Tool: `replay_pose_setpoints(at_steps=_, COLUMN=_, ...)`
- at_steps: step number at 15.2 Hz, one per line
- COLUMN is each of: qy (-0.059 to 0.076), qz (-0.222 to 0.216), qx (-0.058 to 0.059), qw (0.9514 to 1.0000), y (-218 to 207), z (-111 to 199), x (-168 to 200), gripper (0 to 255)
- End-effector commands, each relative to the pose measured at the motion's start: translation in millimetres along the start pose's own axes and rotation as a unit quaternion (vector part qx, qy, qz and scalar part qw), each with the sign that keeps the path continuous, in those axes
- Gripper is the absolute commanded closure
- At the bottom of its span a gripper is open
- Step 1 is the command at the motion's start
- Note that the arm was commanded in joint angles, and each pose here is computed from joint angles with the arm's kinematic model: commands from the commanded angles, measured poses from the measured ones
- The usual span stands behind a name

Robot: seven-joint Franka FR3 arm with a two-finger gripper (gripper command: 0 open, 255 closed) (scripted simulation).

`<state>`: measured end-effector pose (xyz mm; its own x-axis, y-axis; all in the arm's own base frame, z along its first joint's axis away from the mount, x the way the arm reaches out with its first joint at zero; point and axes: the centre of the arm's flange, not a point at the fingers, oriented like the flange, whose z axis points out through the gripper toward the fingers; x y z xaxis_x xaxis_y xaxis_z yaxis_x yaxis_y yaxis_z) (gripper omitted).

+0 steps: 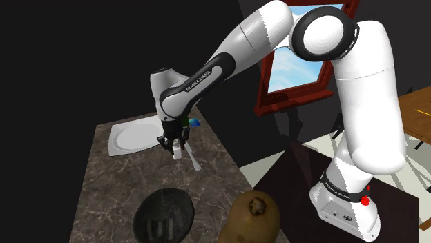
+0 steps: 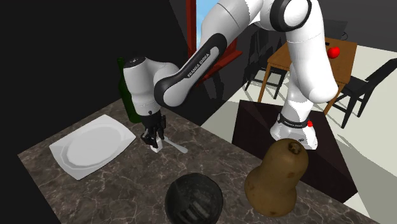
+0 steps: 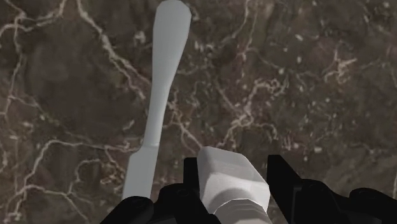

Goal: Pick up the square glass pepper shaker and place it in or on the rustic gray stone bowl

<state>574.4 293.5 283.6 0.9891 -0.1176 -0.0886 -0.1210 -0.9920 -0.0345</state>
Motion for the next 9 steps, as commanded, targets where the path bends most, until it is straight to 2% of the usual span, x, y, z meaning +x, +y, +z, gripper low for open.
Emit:
replay_pose_setpoints(at_steps=1, qy=0.0, qz=0.0, qx=0.0, qw=1.0, y=0, z=0, x=0, gripper=255)
replay_pose_setpoints(at_steps=4, qy=0.0, qz=0.0, qx=0.0, qw=1.0, y=0, z=0, x=0, gripper=255)
replay_pose_setpoints(at_steps=9, qy=0.0, qz=0.0, qx=0.0, qw=1.0, y=-1, z=-26, x=-2, gripper=255)
